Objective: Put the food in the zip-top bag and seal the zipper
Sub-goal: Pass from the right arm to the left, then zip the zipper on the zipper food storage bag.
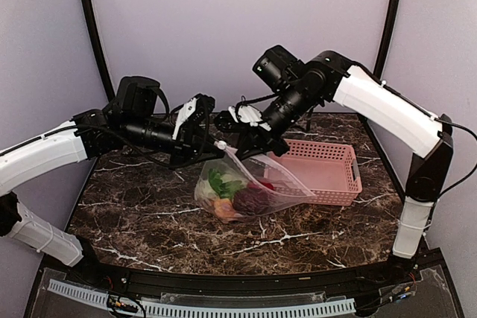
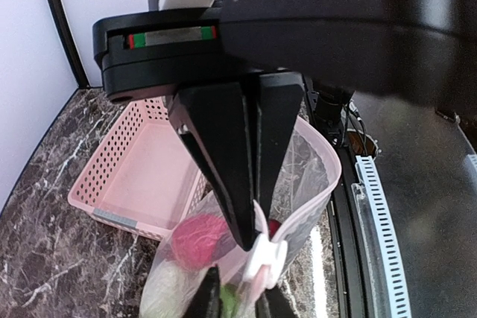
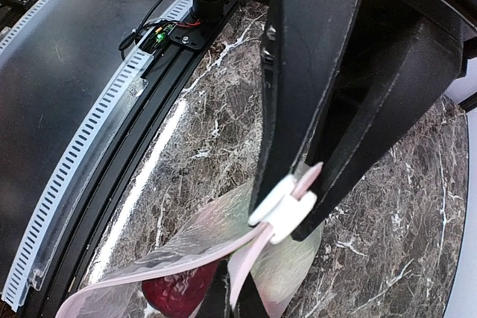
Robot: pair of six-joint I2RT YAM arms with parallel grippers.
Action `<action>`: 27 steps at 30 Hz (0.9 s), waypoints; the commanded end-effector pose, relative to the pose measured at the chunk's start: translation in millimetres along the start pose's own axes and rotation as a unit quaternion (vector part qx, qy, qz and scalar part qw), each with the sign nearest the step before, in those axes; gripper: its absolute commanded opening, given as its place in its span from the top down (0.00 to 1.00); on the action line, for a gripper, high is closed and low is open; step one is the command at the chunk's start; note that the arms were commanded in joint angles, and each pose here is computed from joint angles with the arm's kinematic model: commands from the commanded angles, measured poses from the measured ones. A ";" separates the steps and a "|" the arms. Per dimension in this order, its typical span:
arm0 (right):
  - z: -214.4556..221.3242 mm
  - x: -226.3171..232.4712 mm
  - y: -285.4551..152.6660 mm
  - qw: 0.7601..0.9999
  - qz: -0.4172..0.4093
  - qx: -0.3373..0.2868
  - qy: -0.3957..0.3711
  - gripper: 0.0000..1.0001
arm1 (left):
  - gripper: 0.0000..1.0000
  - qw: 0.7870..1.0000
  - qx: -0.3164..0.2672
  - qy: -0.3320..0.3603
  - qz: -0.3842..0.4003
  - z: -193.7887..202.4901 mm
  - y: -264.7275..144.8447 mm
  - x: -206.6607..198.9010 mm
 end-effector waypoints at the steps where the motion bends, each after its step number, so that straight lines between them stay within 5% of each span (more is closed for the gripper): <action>1: -7.7 3.2 -11.2 1.000 0.016 -0.020 -0.008 1.00 | 0.92 1.000 0.002 0.001 0.007 4.0 2.1 -2.6; 6: -6.2 -1.2 -13.4 0.999 0.024 -0.023 0.007 0.98 | 0.99 1.000 -0.009 -0.001 -0.006 2.1 -0.1 -2.0; 12: -24.5 -6.6 -58.1 0.991 0.024 -0.126 0.049 0.55 | 0.99 0.999 -0.023 -0.026 -0.021 -3.3 -3.1 -0.6; 14: -28.6 -4.4 -61.9 0.988 0.021 -0.140 0.054 0.48 | 0.99 0.998 -0.030 -0.043 -0.039 -6.6 -2.7 3.9; 27: -25.3 -38.2 -45.5 0.974 0.080 -0.142 0.156 0.59 | 0.99 0.993 -0.048 -0.079 -0.071 -18.2 2.8 17.7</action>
Point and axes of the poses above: each gripper's point midway between its finger pads, its own y axis out along the fingers, its own x axis along the line the jaws close on, z = x × y, the point moved 9 cm from there along -y, back along the fingers, and after that the axes turned 2 degrees about y, right-handed, at the moved point
